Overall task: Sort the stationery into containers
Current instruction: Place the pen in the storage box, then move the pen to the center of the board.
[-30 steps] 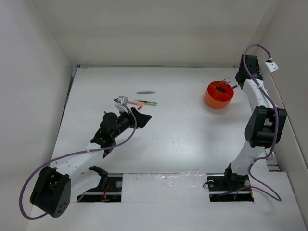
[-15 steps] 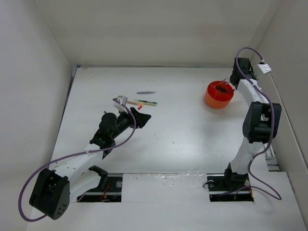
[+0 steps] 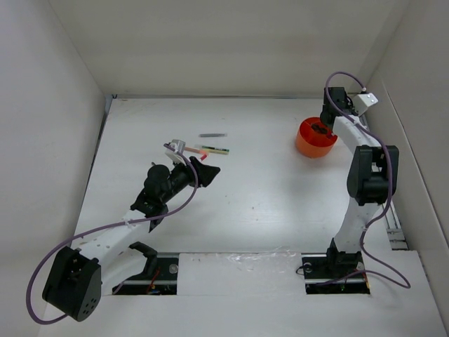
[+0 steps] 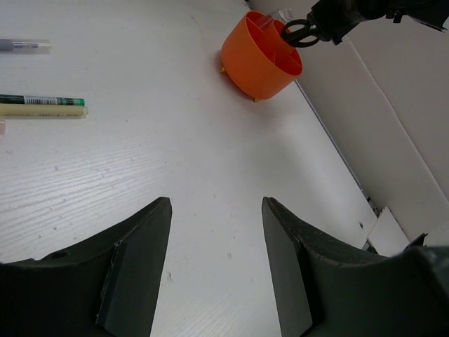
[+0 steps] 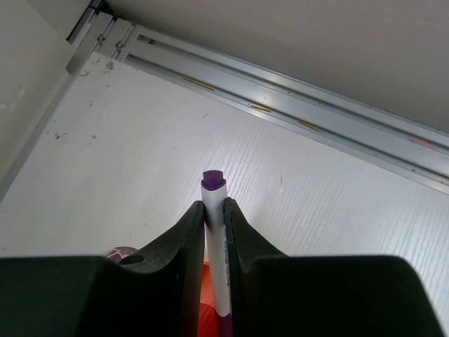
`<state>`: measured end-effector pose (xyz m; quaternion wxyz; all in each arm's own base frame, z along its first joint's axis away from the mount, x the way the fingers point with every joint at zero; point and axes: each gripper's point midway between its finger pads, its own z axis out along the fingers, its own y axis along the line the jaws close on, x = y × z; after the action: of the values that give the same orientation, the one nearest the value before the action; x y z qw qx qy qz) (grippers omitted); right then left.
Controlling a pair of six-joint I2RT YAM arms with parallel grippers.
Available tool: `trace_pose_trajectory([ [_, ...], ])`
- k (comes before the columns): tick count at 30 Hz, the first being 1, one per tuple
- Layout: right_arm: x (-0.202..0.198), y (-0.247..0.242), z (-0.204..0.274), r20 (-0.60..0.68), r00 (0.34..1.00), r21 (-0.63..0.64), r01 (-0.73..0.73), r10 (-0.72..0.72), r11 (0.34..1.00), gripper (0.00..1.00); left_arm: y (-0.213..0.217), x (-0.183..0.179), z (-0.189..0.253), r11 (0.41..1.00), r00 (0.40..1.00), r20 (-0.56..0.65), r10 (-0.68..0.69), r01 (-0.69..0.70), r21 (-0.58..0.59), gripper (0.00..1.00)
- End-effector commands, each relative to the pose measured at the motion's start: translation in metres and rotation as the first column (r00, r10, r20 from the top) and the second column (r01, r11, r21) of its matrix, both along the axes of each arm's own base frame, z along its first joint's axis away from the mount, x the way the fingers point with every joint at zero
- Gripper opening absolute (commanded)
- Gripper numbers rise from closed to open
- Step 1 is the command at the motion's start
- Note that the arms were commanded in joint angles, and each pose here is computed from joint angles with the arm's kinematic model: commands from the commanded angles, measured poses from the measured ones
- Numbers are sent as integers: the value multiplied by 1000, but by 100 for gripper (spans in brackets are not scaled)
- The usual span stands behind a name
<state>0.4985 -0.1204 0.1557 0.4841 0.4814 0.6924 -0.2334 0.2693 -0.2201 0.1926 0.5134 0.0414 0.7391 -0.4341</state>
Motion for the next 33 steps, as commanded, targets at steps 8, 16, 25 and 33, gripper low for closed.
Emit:
trace_pose_trajectory([
  [8,12,29,33,129,988,84,-99,87,992,33,-2,-1,16,1000,998,64,-11,12,-14,51],
  [16,10,44,70,210,966,110,-177,152,978,47,-1,0,16,1000,998,64,0,1,-14,51],
  [25,12,152,104,371,807,143,-538,459,831,6,10,1,22,998,996,71,58,-57,-15,51],
  [33,-16,352,81,406,304,194,-950,862,243,0,41,3,30,974,970,97,225,-221,-46,51],
])
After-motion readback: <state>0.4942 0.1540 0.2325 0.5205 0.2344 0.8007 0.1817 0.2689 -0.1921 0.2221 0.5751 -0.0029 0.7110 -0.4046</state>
